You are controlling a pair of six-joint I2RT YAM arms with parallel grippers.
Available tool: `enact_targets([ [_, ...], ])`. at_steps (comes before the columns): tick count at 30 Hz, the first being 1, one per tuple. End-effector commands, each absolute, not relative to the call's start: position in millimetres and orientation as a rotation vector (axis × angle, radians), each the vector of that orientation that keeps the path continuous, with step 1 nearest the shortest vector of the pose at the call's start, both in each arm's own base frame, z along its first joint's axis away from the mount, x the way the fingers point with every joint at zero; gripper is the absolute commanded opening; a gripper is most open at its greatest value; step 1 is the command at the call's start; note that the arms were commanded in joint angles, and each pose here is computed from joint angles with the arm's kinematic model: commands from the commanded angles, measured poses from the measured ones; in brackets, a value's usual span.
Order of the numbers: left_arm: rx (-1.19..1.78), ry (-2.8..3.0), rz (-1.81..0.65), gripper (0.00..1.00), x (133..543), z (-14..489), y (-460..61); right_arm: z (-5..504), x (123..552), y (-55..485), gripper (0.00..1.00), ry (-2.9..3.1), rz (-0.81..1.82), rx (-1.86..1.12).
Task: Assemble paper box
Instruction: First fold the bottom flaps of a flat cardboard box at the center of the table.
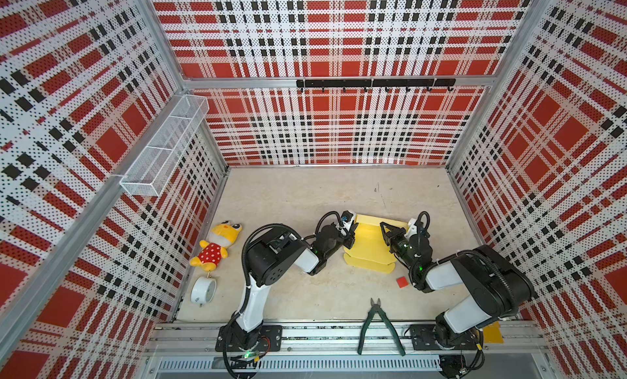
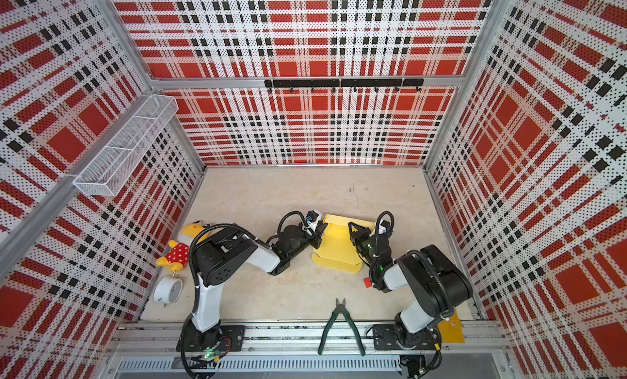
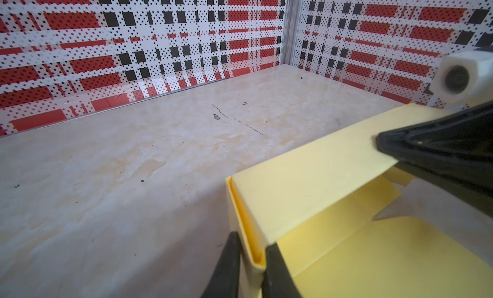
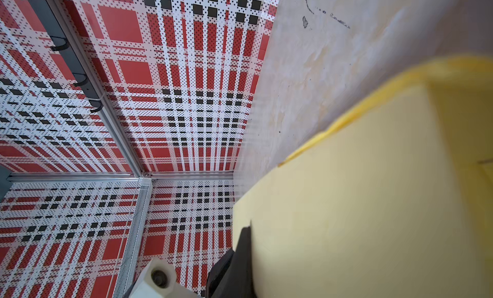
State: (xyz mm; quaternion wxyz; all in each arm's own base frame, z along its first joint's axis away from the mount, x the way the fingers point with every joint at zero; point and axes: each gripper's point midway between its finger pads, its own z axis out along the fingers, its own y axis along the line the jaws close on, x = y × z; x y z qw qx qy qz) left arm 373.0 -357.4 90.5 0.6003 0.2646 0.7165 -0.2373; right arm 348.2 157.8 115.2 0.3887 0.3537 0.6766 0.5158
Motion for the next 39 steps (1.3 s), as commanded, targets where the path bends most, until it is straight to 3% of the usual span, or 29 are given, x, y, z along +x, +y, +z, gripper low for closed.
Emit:
enact_targets([
  [1, 0.565, 1.607, -0.58, 0.15, 379.0, 108.6, -363.9, 91.3, 340.5, 154.9, 0.0, 1.843, 1.186, 0.889],
  [10, 0.559, 1.61, -0.587, 0.04, 381.1, 107.9, -369.6, 93.1, 336.2, 160.4, 0.0, 1.854, 1.187, 0.877],
  [15, 0.561, 1.61, -0.581, 0.03, 381.2, 108.6, -369.0, 105.1, 329.0, 167.8, 0.17, 1.834, 1.232, 0.837],
  [27, 0.594, 1.607, -0.583, 0.06, 377.3, 105.5, -374.2, 134.3, 271.6, 169.2, 0.43, 1.957, 1.084, 0.729],
  [33, 0.626, 1.6, -0.584, 0.06, 373.4, 103.6, -378.2, 140.1, 247.1, 183.8, 0.44, 2.084, 1.04, 0.623],
  [39, 0.664, 1.59, -0.586, 0.06, 368.1, 100.2, -383.3, 192.7, 250.4, 202.6, 0.46, 2.124, 0.905, 0.337],
])
